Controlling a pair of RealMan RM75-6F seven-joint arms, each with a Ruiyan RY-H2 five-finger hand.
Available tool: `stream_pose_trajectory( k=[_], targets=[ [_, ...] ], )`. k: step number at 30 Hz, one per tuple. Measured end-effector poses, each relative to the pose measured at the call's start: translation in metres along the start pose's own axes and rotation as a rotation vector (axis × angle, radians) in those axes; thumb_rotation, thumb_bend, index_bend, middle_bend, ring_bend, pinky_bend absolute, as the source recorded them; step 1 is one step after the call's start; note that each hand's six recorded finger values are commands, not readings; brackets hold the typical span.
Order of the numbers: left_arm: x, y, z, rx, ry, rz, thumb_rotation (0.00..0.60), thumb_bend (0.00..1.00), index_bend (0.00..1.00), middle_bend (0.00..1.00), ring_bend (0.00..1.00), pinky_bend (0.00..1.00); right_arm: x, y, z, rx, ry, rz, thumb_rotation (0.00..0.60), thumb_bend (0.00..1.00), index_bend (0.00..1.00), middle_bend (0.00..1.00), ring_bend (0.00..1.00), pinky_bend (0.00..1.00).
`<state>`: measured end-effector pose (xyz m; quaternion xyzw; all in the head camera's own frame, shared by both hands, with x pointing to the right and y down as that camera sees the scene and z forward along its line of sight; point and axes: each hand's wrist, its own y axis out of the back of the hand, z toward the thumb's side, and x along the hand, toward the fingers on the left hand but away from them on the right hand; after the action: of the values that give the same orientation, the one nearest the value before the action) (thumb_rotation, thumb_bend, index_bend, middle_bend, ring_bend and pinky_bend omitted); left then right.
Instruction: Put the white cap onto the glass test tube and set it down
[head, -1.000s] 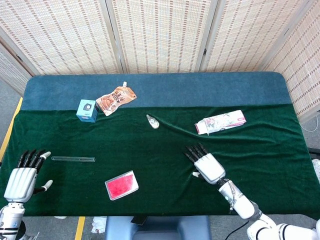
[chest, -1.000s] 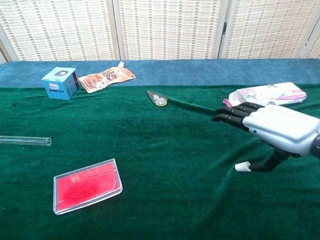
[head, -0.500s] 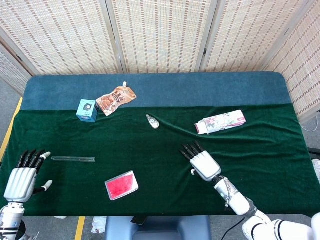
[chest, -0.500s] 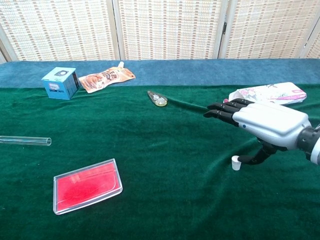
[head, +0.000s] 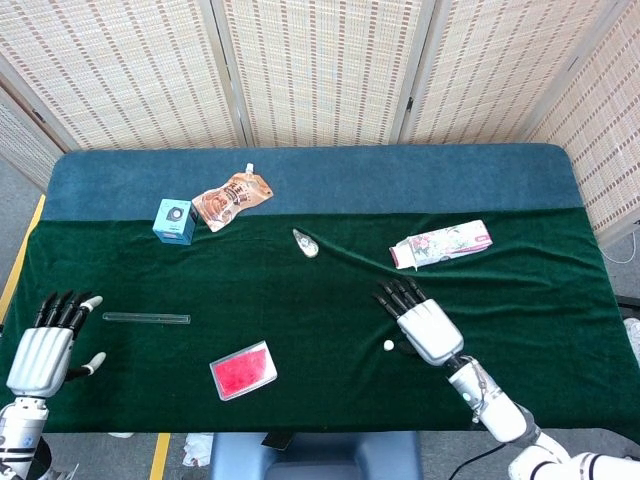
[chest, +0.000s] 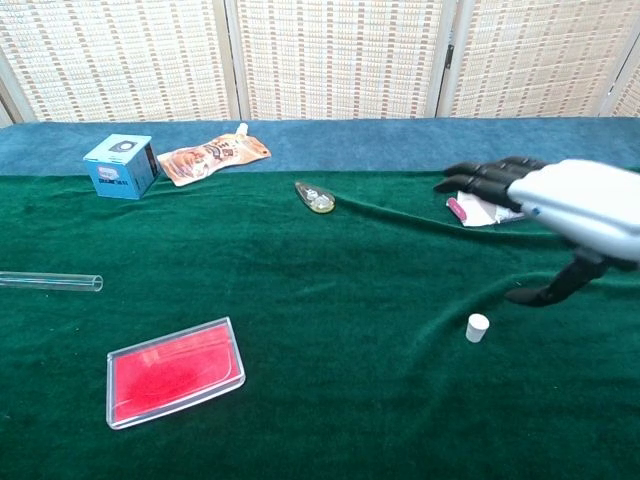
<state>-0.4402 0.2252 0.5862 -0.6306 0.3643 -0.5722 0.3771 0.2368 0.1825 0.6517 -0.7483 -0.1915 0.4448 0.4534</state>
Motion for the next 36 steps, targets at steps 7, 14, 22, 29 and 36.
stream_pose_trajectory(
  k=[7,14,22,29,36],
  targets=[
    [0.025,-0.005,0.014,0.005,-0.072,-0.046,0.600,0.26,0.30,0.27,0.26,0.04,0.019,0.032,-0.025,0.027,-0.061,-0.049,0.600,0.26,0.00,0.04,0.07,0.00],
    [0.060,-0.028,0.022,0.073,-0.092,-0.162,0.600,0.32,0.40,0.56,0.50,0.38,0.034,0.043,-0.042,0.033,-0.113,-0.071,0.600,0.26,0.00,0.05,0.08,0.00],
    [0.089,-0.053,0.028,0.109,-0.069,-0.236,0.600,0.32,0.45,0.76,0.67,0.70,0.038,0.039,-0.049,0.021,-0.128,-0.064,0.600,0.26,0.00,0.06,0.10,0.00],
    [0.097,-0.073,0.028,0.115,-0.038,-0.280,0.600,0.32,0.45,0.82,0.73,0.74,0.038,0.034,-0.051,0.011,-0.130,-0.052,0.600,0.26,0.00,0.06,0.10,0.00],
    [0.103,-0.088,0.027,0.119,-0.006,-0.296,0.600,0.30,0.47,0.87,0.78,0.79,0.038,0.029,-0.053,0.001,-0.132,-0.041,0.600,0.26,0.00,0.06,0.10,0.00]
  ],
)
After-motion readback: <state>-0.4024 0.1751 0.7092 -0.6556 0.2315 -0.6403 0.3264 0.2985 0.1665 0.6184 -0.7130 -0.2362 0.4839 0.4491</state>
